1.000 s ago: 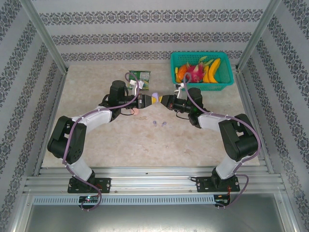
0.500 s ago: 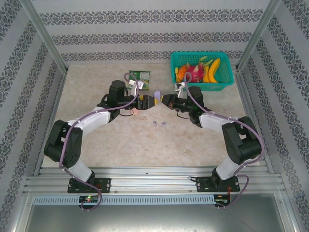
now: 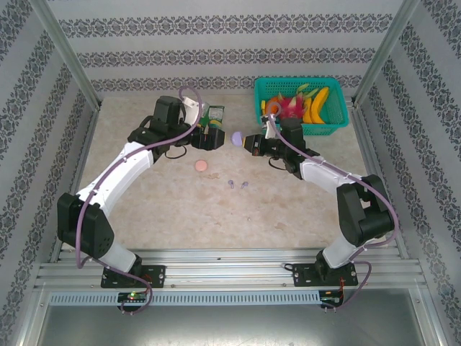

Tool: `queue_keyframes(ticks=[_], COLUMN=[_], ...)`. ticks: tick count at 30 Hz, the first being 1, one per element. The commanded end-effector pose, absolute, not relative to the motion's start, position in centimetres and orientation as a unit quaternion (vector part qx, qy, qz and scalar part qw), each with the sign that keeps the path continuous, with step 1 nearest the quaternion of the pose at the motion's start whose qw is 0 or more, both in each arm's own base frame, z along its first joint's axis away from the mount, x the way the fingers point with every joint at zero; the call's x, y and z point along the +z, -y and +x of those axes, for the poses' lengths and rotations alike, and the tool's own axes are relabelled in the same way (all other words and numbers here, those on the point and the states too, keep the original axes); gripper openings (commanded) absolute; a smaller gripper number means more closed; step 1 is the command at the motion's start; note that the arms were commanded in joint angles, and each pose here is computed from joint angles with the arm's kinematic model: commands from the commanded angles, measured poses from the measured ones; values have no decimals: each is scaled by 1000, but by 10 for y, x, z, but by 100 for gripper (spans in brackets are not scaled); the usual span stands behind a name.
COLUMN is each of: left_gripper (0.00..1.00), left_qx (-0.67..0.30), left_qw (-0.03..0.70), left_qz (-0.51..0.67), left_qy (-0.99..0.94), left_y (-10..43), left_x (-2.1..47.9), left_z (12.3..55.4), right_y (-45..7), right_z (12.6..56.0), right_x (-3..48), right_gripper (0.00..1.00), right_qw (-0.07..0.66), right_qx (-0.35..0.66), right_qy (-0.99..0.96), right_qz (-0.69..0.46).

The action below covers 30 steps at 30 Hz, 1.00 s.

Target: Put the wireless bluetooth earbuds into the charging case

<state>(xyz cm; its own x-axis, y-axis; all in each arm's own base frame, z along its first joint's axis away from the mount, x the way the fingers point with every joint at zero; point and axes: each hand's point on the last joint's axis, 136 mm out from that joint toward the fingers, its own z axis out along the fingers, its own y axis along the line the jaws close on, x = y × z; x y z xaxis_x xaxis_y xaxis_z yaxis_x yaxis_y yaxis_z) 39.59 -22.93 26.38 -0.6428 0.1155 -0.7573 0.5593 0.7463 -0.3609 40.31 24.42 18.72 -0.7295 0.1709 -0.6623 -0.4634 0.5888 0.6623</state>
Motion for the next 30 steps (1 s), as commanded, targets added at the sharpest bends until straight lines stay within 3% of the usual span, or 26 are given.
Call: queue_keyframes(ticks=[1, 10, 16, 30], left_gripper=[100, 95, 83, 66], left_qx=[-242, -312, -363, -422], left_qw=[312, 233, 177, 137], left_qz=[238, 313, 335, 340], left_qy=[-887, -866, -851, -829], left_y=[214, 243, 259, 276], left_x=[243, 228, 218, 211], left_z=[389, 376, 371, 372], right_y=[-242, -248, -255, -268], right_z=[403, 397, 388, 376], right_x=[191, 179, 183, 191], right_gripper=[0, 0, 0, 0], right_qw=[399, 392, 387, 383], right_qx=[375, 324, 338, 357], right_qy=[-817, -825, -817, -806], right_qz=[-179, -247, -263, -275])
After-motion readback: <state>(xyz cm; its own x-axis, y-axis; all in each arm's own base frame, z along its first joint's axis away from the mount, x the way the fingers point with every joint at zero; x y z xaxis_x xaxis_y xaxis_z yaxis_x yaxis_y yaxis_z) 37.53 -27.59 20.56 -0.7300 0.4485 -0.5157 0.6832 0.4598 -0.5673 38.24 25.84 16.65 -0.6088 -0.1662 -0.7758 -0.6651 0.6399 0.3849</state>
